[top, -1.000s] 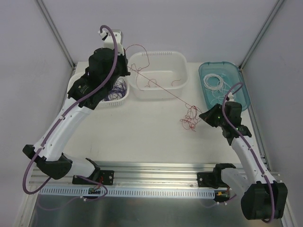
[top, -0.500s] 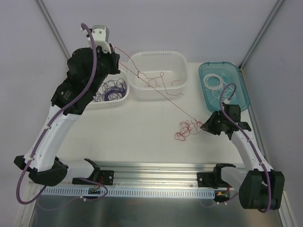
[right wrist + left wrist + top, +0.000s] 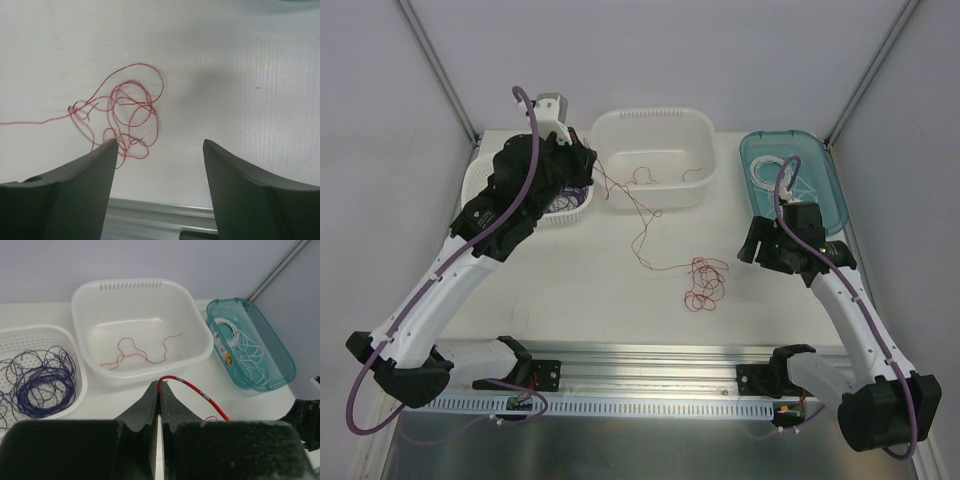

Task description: Untangle the cables

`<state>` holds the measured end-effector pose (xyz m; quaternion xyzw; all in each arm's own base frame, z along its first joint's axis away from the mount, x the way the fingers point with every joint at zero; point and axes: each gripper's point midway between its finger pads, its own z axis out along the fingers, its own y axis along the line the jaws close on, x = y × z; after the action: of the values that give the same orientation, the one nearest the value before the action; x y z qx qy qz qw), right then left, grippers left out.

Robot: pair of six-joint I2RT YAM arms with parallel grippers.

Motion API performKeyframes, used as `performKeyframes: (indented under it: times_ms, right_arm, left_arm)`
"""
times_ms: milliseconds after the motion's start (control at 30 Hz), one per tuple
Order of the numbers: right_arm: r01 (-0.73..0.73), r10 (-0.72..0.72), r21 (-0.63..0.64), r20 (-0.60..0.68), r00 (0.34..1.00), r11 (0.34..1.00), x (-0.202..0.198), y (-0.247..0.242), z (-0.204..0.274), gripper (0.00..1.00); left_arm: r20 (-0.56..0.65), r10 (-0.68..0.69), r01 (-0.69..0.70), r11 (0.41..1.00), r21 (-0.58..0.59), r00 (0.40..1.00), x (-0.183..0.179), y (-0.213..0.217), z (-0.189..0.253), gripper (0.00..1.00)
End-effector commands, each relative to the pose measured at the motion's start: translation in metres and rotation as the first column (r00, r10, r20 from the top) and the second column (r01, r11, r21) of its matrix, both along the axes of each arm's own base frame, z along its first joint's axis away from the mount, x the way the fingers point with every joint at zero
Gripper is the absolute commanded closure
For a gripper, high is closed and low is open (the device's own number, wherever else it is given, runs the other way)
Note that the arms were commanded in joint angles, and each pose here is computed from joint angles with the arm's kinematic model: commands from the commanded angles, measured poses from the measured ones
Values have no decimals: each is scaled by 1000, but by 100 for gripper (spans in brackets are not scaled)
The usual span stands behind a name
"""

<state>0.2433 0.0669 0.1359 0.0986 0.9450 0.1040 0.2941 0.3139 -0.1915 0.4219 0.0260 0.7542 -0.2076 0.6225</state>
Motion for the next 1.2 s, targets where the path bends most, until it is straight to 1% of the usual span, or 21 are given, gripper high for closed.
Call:
performKeyframes:
  times_ms: [0, 67, 133, 200, 333, 400, 467, 567, 633, 767, 833, 867, 933, 967, 1000, 1033, 1067, 1100, 1167]
  right_arm:
    - [-173, 164, 79, 108, 981, 982, -2, 27, 40, 27]
    - [-197, 182, 118, 127, 975, 973, -4, 37, 47, 27]
    - [-216, 203, 117, 114, 972, 969, -8, 44, 45, 27]
    - [-226, 216, 132, 87, 972, 965, -12, 53, 35, 28]
    - [-305, 301, 169, 48, 952, 937, -26, 87, 2, 30]
    - [-307, 303, 168, 44, 952, 937, -26, 96, -8, 30]
    - [-312, 308, 137, 53, 950, 940, -20, 101, -20, 30]
    - [-322, 317, 124, 63, 947, 939, -10, 109, -28, 32]
    - [-343, 333, 121, 90, 938, 932, -3, 116, -29, 34]
    - [-374, 367, 119, 74, 927, 920, 3, 128, -43, 40]
    - [-379, 374, 126, 63, 925, 917, 5, 132, -48, 47]
    - [-379, 376, 128, 49, 925, 916, 4, 133, -52, 54]
    - [-372, 371, 113, 32, 928, 921, 1, 128, -56, 64]
    - [-366, 364, 76, 32, 931, 928, 2, 122, -56, 75]
    - [-356, 355, 53, 20, 935, 933, -2, 113, -53, 82]
    - [-348, 348, 33, 24, 937, 937, -1, 107, -48, 88]
    - [-329, 329, 3, 30, 944, 944, 0, 97, -43, 97]
    - [-307, 307, -24, 21, 951, 951, -3, 78, -35, 99]
    - [-264, 266, -42, 53, 963, 964, 1, 58, -12, 99]
  left_arm:
    - [1, 2, -2, 997, -78, 1000, -4, -4, 2, 100]
    - [-23, 14, -16, 997, -71, 1000, -4, -3, -10, 100]
    - [-37, 34, -36, 997, -62, 999, -4, 0, -19, 100]
    - [-40, 43, -46, 997, -62, 998, -4, 2, -22, 100]
    - [-51, 48, -51, 997, -51, 998, -4, 4, -29, 100]
    - [-50, 54, -56, 997, -47, 997, -5, 5, -30, 100]
    - [-50, 63, -65, 997, -41, 997, -5, 7, -32, 100]
    - [-42, 78, -79, 996, -28, 996, -5, 12, -32, 100]
    - [-32, 88, -89, 996, -22, 996, -6, 16, -30, 100]
    - [-17, 123, -123, 992, -2, 992, -7, 25, -28, 100]
    - [-8, 146, -146, 989, 6, 989, -7, 31, -26, 100]
    - [-3, 153, -153, 988, 9, 988, -7, 33, -25, 100]
    - [9, 191, -191, 981, 37, 982, -6, 42, -26, 100]
    - [17, 208, -208, 977, 54, 978, -5, 47, -25, 100]
    - [32, 225, -227, 970, 91, 974, -5, 54, -26, 100]
    - [45, 278, -281, 952, 121, 960, -3, 66, -26, 100]
    - [50, 317, -321, 935, 150, 947, 0, 78, -27, 100]
    - [64, 348, -354, 915, 192, 935, 1, 89, -27, 100]
    - [57, 423, -423, 870, 254, 904, 3, 116, -34, 100]
